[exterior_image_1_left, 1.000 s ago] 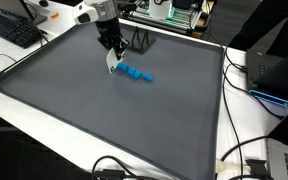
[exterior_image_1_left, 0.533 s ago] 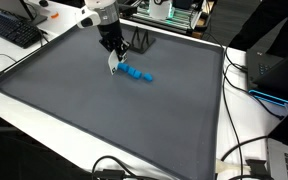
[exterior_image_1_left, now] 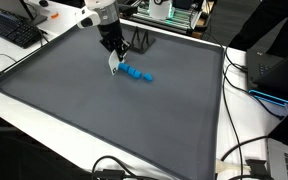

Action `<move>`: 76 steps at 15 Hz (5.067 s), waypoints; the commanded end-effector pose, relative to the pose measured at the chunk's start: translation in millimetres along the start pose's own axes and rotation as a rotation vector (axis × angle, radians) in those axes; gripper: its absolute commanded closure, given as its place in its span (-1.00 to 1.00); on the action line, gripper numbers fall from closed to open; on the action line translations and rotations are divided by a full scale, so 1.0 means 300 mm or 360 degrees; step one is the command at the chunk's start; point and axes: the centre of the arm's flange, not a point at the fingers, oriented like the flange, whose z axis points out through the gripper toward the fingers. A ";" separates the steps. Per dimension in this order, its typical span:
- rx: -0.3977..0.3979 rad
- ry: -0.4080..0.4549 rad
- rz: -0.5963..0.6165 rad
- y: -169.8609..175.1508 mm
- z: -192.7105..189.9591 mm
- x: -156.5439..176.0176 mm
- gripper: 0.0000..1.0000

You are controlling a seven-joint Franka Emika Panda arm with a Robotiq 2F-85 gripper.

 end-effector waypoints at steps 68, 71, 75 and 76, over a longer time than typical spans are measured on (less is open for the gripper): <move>0.0395 0.0001 0.2393 0.010 0.033 -0.531 0.98; 0.0383 0.0044 0.2408 0.002 0.040 -0.528 0.98; 0.0384 0.0070 0.2422 -0.003 0.042 -0.529 0.98; 0.0376 0.0068 0.2423 -0.003 0.045 -0.529 0.98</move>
